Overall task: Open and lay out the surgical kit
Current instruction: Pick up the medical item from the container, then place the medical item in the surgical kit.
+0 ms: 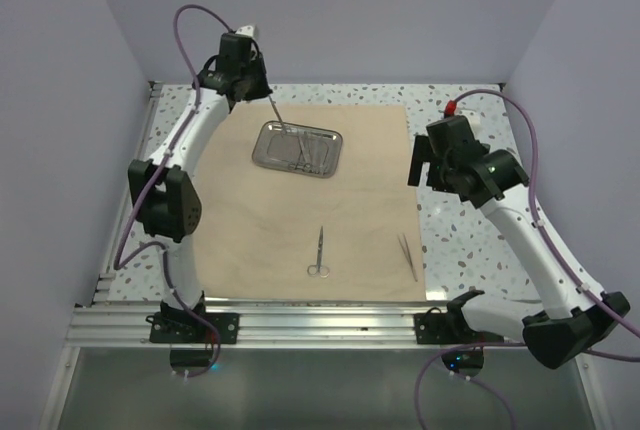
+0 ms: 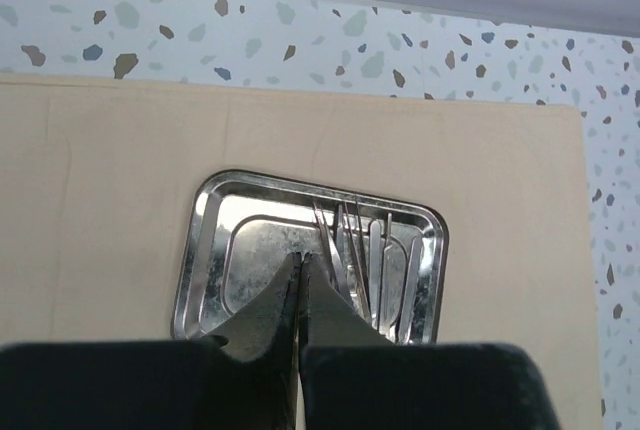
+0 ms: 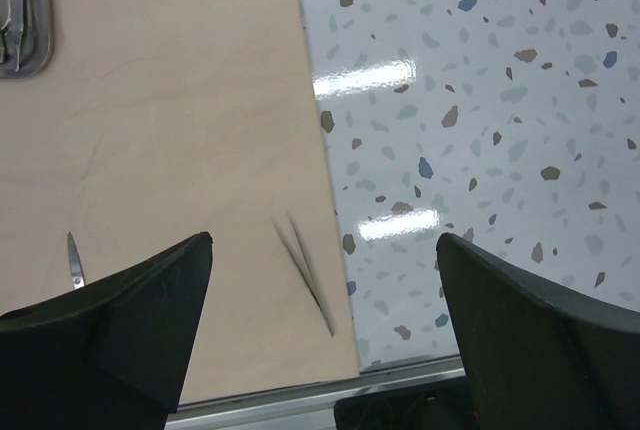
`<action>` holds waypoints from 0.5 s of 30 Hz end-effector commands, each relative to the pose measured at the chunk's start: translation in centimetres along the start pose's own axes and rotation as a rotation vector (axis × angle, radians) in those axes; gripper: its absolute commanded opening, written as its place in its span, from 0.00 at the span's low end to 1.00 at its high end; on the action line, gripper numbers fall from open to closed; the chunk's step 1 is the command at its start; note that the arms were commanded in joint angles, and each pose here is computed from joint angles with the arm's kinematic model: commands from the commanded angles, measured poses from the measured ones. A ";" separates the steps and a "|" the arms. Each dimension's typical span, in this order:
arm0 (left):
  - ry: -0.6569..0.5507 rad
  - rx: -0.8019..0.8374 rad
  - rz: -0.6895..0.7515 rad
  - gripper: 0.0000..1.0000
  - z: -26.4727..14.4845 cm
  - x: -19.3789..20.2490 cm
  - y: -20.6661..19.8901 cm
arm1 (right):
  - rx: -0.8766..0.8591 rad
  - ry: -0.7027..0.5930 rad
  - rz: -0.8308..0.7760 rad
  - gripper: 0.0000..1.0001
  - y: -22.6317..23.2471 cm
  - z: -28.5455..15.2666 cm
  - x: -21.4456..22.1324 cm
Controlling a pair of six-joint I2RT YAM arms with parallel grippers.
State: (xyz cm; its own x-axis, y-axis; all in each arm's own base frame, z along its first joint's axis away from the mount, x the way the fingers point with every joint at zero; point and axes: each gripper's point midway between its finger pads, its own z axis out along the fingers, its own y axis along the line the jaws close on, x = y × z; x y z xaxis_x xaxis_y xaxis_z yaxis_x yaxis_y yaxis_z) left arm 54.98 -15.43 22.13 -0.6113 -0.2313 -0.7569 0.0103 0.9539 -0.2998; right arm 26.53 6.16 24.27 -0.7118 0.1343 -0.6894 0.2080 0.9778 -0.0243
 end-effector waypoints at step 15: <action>0.207 0.595 0.090 0.00 -19.1 19.8 -9.7 | -0.089 -0.011 0.023 0.98 0.6 -0.3 1.3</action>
State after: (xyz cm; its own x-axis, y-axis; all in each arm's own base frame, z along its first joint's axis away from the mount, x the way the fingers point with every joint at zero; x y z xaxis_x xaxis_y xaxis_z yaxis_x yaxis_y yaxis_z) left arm 29.72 -23.41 20.37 -0.7339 0.0065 -0.6792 0.4285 0.7803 -0.4556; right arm 25.91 6.80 23.49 -0.7096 0.1421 -0.6901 0.1744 0.9844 0.0233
